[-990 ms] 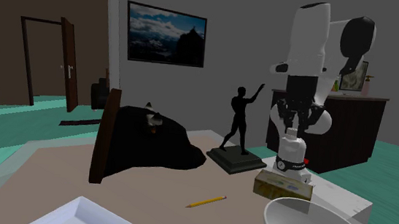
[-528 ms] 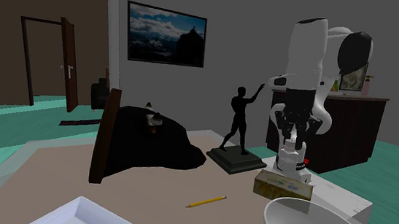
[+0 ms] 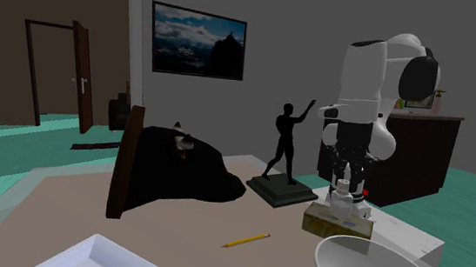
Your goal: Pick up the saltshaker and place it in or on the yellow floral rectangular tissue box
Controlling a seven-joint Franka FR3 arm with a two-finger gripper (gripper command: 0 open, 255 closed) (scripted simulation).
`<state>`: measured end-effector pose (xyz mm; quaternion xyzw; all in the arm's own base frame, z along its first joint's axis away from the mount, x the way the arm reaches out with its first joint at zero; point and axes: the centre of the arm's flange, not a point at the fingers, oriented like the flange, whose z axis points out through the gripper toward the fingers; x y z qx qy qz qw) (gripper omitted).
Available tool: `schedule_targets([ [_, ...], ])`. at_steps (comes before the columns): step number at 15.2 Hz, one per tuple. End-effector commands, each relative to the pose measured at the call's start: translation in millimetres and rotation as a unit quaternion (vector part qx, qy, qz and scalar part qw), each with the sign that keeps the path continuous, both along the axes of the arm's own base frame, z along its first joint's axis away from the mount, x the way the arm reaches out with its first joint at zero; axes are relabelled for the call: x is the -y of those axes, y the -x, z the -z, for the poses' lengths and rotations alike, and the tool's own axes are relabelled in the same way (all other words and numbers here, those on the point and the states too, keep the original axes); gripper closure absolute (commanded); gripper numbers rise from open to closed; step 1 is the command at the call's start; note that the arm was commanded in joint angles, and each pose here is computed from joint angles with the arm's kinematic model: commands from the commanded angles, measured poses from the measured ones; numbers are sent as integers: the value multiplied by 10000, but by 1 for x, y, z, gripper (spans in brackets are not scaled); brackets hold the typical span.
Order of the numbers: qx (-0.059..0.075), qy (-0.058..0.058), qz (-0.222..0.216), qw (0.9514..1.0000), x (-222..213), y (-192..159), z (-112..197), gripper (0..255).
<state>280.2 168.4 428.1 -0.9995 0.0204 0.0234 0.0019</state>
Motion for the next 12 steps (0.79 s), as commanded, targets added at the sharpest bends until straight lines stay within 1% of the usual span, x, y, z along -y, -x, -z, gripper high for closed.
schedule_targets([
  [1,2,-1,0,10000,0,0,2,255],
  [6,2,-1,0,10000,0,0,2,255],
  [7,2,-1,0,10000,0,0,2,0],
  [12,2,-1,0,10000,0,0,2,0],
])
